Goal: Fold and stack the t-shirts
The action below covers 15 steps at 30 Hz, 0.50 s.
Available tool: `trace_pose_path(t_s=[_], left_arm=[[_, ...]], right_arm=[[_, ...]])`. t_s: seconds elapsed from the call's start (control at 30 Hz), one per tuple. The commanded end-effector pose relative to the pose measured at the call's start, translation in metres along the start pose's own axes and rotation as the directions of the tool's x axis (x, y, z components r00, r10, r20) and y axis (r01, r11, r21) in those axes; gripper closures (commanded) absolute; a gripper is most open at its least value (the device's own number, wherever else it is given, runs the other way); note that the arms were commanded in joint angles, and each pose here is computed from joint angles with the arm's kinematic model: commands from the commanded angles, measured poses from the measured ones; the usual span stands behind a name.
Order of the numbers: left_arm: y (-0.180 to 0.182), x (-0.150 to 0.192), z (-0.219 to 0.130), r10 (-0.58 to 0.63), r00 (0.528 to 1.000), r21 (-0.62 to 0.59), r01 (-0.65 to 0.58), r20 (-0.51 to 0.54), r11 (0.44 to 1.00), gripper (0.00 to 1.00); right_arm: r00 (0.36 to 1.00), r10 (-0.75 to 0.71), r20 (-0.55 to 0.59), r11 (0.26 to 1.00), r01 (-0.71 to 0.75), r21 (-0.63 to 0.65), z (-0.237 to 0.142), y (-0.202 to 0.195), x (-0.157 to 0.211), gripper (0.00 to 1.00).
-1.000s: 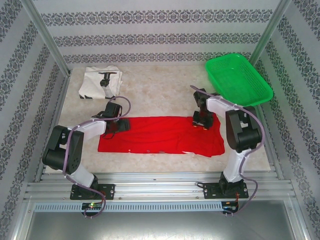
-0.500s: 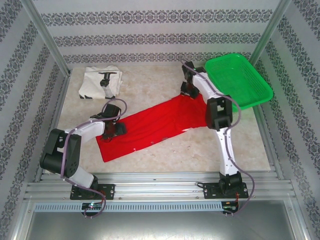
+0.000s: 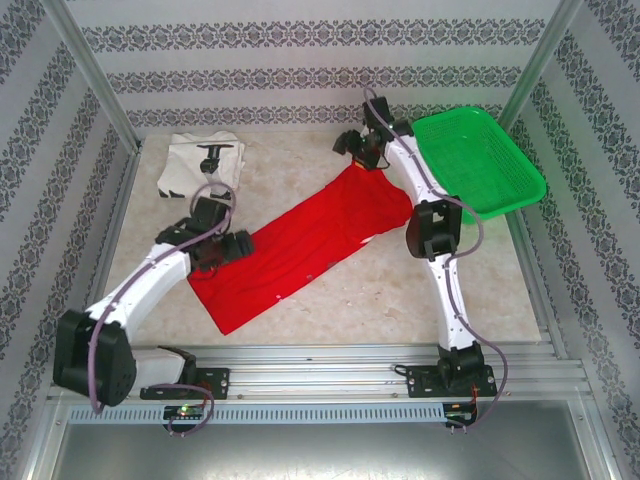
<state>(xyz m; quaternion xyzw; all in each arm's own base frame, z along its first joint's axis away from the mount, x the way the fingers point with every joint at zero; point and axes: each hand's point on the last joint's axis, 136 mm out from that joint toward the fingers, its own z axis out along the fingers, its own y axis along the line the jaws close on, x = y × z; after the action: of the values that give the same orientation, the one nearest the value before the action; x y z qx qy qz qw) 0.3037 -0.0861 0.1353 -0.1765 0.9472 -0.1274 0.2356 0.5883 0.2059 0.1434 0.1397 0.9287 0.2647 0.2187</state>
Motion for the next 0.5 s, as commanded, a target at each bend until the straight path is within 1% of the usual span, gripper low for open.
trace_pose_path(t_s=[0.0,0.03,0.1,0.17,0.23,0.3,0.33,0.37,0.4,0.47], left_arm=[[-0.034,-0.03,-0.032,0.132,0.987,0.096,-0.141,0.097,0.985,0.05],[-0.04,-0.035,-0.033,0.19,0.976,0.101,-0.2,0.103,0.975,0.04],[-0.043,-0.041,-0.027,0.292,0.954,0.072,-0.297,0.074,0.952,0.03],[-0.044,-0.044,-0.018,0.374,0.927,0.046,-0.375,0.021,0.926,0.03],[-0.041,-0.046,-0.006,0.417,0.908,0.008,-0.417,-0.048,0.909,0.03],[-0.039,-0.044,0.005,0.444,0.889,0.0,-0.447,-0.113,0.895,0.04],[-0.037,-0.042,0.011,0.45,0.881,-0.004,-0.455,-0.146,0.89,0.06],[-0.035,-0.037,0.016,0.457,0.871,0.002,-0.464,-0.181,0.886,0.11],[-0.032,-0.032,0.02,0.461,0.862,0.002,-0.471,-0.213,0.882,0.17],[-0.018,-0.021,0.032,0.448,0.847,-0.035,-0.476,-0.288,0.879,0.33]], right_arm=[[0.986,-0.145,0.08,0.989,0.146,-0.005,-0.11,0.042,0.008,0.25],[0.986,-0.152,0.065,0.988,0.149,0.04,-0.118,0.031,0.02,0.24],[0.986,-0.16,0.037,0.98,0.155,0.123,-0.119,0.005,0.045,0.18],[0.993,-0.114,0.014,0.983,0.111,0.146,-0.114,-0.019,0.069,0.15],[0.998,-0.057,0.006,0.983,0.055,0.178,-0.107,-0.042,0.087,0.15],[1.0,-0.015,0.006,0.981,0.014,0.195,-0.096,-0.059,0.098,0.16],[1.0,0.001,0.002,0.978,-0.002,0.207,-0.089,-0.067,0.103,0.16],[1.0,0.015,0.0,0.977,-0.015,0.211,-0.081,-0.071,0.105,0.16],[1.0,0.026,-0.006,0.976,-0.024,0.215,-0.073,-0.076,0.106,0.17],[0.998,0.05,-0.023,0.966,-0.043,0.253,-0.059,-0.088,0.108,0.2]])
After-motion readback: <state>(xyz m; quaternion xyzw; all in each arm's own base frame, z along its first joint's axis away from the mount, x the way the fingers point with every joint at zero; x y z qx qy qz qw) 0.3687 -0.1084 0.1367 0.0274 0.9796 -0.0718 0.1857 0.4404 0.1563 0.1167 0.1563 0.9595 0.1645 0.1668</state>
